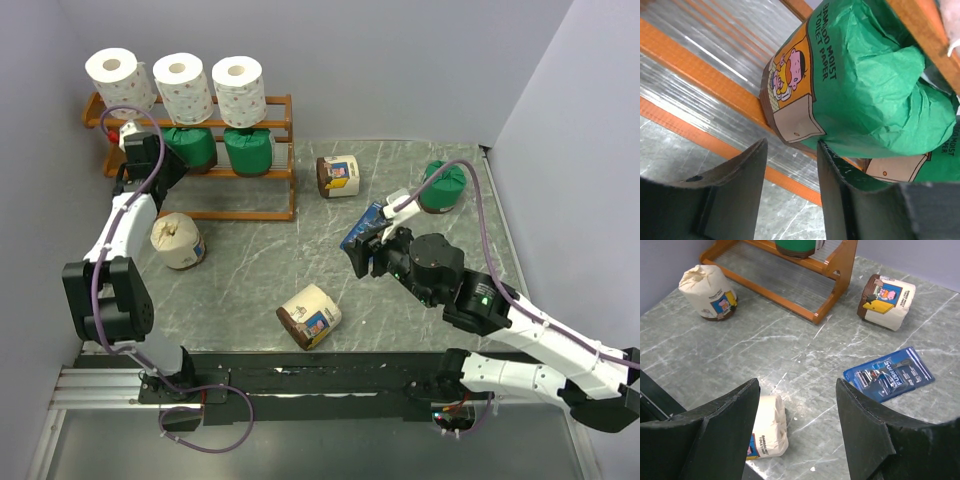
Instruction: Place and organize the paper towels onto the shelf
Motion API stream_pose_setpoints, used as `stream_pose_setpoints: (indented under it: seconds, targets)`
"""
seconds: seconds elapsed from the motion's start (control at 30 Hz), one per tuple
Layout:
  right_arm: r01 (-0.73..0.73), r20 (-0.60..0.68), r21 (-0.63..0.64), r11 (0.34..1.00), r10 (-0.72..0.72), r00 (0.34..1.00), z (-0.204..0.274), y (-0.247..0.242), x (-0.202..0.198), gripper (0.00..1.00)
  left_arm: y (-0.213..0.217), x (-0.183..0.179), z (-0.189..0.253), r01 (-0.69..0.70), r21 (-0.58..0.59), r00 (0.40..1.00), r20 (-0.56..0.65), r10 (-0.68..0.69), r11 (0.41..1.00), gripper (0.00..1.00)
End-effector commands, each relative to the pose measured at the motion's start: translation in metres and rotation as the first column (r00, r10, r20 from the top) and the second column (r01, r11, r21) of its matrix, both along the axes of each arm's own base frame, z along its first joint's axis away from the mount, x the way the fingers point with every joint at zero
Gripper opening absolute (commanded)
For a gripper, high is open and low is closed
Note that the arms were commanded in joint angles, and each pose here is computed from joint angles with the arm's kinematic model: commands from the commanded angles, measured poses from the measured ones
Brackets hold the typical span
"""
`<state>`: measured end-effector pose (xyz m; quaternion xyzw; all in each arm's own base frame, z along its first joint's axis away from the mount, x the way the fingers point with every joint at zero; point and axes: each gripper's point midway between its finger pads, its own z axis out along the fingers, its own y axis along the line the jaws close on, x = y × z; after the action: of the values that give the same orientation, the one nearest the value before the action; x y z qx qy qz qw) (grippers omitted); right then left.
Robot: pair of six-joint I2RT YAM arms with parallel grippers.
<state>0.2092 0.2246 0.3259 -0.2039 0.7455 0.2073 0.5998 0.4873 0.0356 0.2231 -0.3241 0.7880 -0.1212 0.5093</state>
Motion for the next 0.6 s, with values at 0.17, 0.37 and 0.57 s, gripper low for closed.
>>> stream_pose_setpoints:
  seconds: [0.17,0.37,0.57]
  targets:
    - [0.093,0.024,-0.019,0.995,-0.093,0.995,0.004,0.005,0.025,0.7,-0.005,-0.06,0.046,-0.028,-0.003,0.998,0.048,0.028,1.0,0.66]
    - [0.159,0.003,-0.063,0.985,-0.159,0.987,-0.002,-0.006,0.051,0.71,-0.027,-0.117,0.042,0.094,0.008,0.995,0.017,-0.094,0.996,0.88]
    - [0.267,0.0,-0.095,0.959,-0.268,0.963,-0.01,-0.051,0.098,0.71,-0.071,-0.168,0.021,0.311,-0.063,0.95,0.032,-0.309,0.948,0.96]
